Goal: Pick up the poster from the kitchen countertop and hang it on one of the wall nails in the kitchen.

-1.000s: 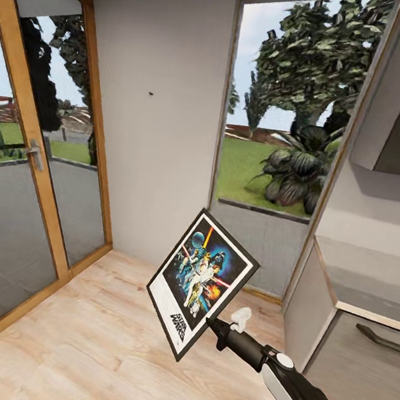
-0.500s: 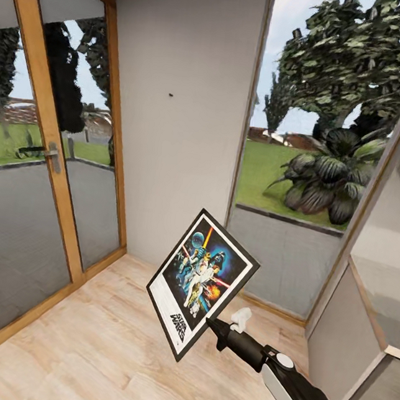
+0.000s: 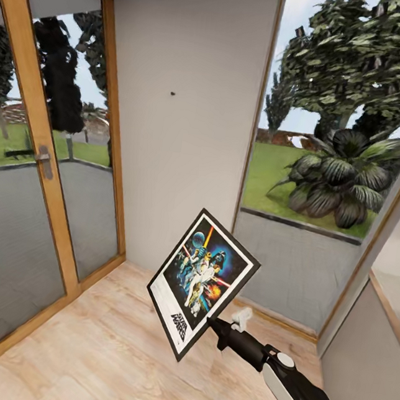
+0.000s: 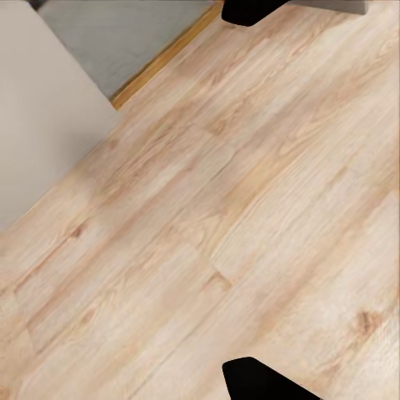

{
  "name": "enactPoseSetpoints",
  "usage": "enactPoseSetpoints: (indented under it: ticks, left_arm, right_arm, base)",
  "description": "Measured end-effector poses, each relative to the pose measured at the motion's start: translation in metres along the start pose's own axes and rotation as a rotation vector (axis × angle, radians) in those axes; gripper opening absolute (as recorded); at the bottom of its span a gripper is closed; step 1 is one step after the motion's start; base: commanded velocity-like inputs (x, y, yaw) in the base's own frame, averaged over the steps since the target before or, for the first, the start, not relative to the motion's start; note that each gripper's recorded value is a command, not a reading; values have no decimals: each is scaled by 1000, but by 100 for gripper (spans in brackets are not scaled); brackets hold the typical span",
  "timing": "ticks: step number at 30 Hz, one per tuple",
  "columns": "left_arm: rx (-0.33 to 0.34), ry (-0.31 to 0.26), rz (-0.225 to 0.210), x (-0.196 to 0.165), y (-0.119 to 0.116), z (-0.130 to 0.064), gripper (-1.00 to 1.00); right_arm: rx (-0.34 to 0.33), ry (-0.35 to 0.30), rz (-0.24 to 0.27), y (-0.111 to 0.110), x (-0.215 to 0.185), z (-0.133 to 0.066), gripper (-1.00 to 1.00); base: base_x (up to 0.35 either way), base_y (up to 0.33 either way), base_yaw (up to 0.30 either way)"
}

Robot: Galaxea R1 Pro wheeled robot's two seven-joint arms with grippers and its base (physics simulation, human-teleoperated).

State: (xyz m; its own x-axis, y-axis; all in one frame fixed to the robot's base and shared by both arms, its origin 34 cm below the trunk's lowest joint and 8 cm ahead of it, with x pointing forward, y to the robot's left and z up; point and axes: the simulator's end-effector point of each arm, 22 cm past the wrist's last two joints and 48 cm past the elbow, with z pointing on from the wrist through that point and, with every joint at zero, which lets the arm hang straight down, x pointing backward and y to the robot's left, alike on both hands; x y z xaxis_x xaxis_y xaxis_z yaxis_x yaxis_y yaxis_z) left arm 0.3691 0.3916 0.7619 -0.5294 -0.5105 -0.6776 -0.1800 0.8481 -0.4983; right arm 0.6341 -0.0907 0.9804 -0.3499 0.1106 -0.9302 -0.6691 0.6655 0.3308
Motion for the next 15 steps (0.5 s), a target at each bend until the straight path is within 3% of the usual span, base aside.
enactPoseSetpoints:
  ticks: [4,6,10,11,12,13,15]
  left_arm:
    - [1,-1,0,0,0,0,100]
    - [1,-1,1,0,0,0,100]
    - [4,0,4,0,-1,1,100]
    - [19,15,18,3,-7,3,100]
    - [29,23,25,5,-10,4,100]
    - [34,29,29,7,-12,4,100]
    - [85,86,85,20,-28,9,100]
  right_arm:
    - [-11,12,-55,3,-4,3,-100]
    - [-36,2,-113,13,-18,8,-100]
    - [-64,17,-134,36,-42,21,-100]
    - [-28,64,-169,45,-65,31,-100]
    - [-39,28,-206,65,-100,36,-100]
    - [-22,43,-215,63,-101,37,-100]
    - [3,64,-257,67,-139,44,-100]
  base:
    - [340,104,0]
    - [339,104,0]
    - [312,99,0]
    - [151,53,0]
    - [121,42,0]
    - [77,27,0]
    - [45,16,0]
